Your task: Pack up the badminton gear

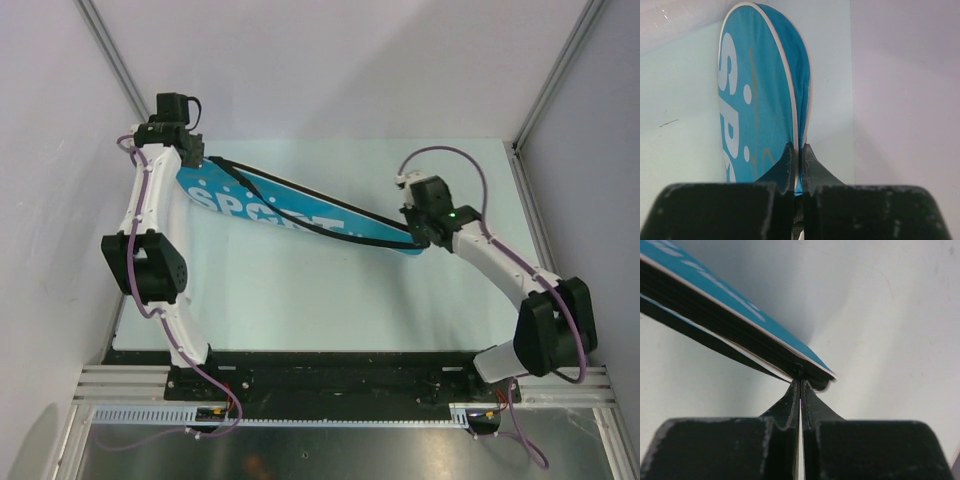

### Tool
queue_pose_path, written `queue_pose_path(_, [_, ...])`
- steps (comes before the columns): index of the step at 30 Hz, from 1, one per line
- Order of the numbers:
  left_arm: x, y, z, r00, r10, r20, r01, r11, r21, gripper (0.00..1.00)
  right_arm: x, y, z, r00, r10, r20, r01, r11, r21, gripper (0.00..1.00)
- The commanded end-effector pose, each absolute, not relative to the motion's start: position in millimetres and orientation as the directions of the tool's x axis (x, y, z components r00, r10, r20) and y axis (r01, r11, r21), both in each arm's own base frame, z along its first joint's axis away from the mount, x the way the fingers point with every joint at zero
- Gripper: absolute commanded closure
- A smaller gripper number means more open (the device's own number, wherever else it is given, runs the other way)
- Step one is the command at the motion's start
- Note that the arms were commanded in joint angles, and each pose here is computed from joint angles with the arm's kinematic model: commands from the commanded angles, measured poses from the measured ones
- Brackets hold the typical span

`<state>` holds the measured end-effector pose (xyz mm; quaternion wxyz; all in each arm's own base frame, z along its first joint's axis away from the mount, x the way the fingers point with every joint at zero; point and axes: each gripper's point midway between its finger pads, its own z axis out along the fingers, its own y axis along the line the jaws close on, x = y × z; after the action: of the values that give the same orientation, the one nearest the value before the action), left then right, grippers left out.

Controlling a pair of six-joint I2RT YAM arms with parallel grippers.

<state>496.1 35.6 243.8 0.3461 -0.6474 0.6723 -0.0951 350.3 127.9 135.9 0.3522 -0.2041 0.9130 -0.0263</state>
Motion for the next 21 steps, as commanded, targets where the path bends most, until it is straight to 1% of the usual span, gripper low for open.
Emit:
queue_pose_path(1, [504.7, 54.7, 267.4, 0.175, -0.916, -0.360, -0.761, 0.106, -0.640, 1.00, 332.1, 74.5, 130.9, -0.750, -0.225, -0.621, -0.173, 0.974, -0.144, 1.00])
queue_pose_path(3, [504.8, 54.7, 268.0, 0.175, -0.916, -0.361, -0.760, 0.107, -0.641, 1.00, 327.8, 63.9, 121.6, -0.776, -0.161, -0.610, -0.140, 0.987, -0.081, 1.00])
queue_pose_path(6, [505.5, 54.2, 266.0, 0.170, -0.919, -0.356, -0.762, 0.107, -0.639, 1.00, 318.9, 42.9, 94.4, -0.844, -0.004, -0.536, -0.022, 0.999, 0.027, 1.00])
queue_pose_path(7, [505.5, 52.3, 264.3, 0.163, -0.921, -0.354, -0.764, 0.109, -0.636, 1.00, 314.1, 41.1, 81.0, -0.868, 0.026, -0.497, 0.002, 0.999, 0.048, 1.00])
queue_pose_path(8, [505.3, 51.4, 264.8, 0.158, -0.924, -0.348, -0.763, 0.110, -0.637, 1.00, 313.1, 39.7, 77.2, -0.874, 0.041, -0.484, 0.014, 0.998, 0.059, 1.00])
queue_pose_path(11, [504.5, 47.6, 259.6, 0.139, -0.930, -0.340, -0.769, 0.115, -0.629, 1.00, 321.6, 46.8, 82.2, -0.857, 0.077, -0.510, 0.022, 0.993, 0.112, 1.00])
queue_pose_path(12, [503.8, 46.9, 258.4, 0.134, -0.932, -0.336, -0.770, 0.115, -0.627, 1.00, 329.1, 50.7, 89.5, -0.836, 0.079, -0.543, 0.013, 0.992, 0.124, 1.00])
queue_pose_path(13, [503.5, 43.7, 256.3, 0.120, -0.937, -0.328, -0.772, 0.120, -0.624, 1.00, 335.4, 54.7, 103.5, -0.810, 0.075, -0.582, 0.001, 0.992, 0.127, 0.88])
queue_pose_path(14, [504.2, 39.9, 255.0, 0.098, -0.944, -0.316, -0.771, 0.129, -0.624, 1.00, 339.5, 57.0, 113.7, -0.789, 0.058, -0.611, -0.012, 0.994, 0.110, 0.81])
queue_pose_path(15, [504.2, 36.4, 255.6, 0.084, -0.948, -0.308, -0.768, 0.135, -0.625, 1.00, 340.6, 75.6, 124.6, -0.768, -0.001, -0.641, -0.083, 0.992, 0.099, 0.73])
queue_pose_path(16, [503.9, 34.9, 255.7, 0.077, -0.951, -0.299, -0.767, 0.135, -0.627, 1.00, 340.9, 89.6, 134.0, -0.744, -0.052, -0.666, -0.146, 0.986, 0.086, 0.56])
queue_pose_path(18, [502.6, 29.6, 257.5, 0.060, -0.957, -0.283, -0.762, 0.139, -0.632, 1.00, 345.6, 114.0, 159.9, -0.634, -0.209, -0.745, -0.278, 0.960, -0.033, 0.39])
queue_pose_path(19, [501.3, 29.5, 259.6, 0.060, -0.958, -0.280, -0.759, 0.138, -0.636, 1.00, 338.4, 142.2, 164.5, -0.580, -0.298, -0.758, -0.370, 0.926, -0.081, 0.28])
queue_pose_path(20, [500.1, 27.7, 260.4, 0.054, -0.960, -0.273, -0.758, 0.139, -0.638, 1.00, 344.1, 151.7, 171.1, -0.523, -0.350, -0.777, -0.393, 0.908, -0.145, 0.25])
queue_pose_path(21, [499.3, 25.0, 262.4, 0.047, -0.963, -0.266, -0.753, 0.140, -0.643, 1.00, 345.1, 161.2, 173.9, -0.474, -0.420, -0.774, -0.446, 0.873, -0.200, 0.23])
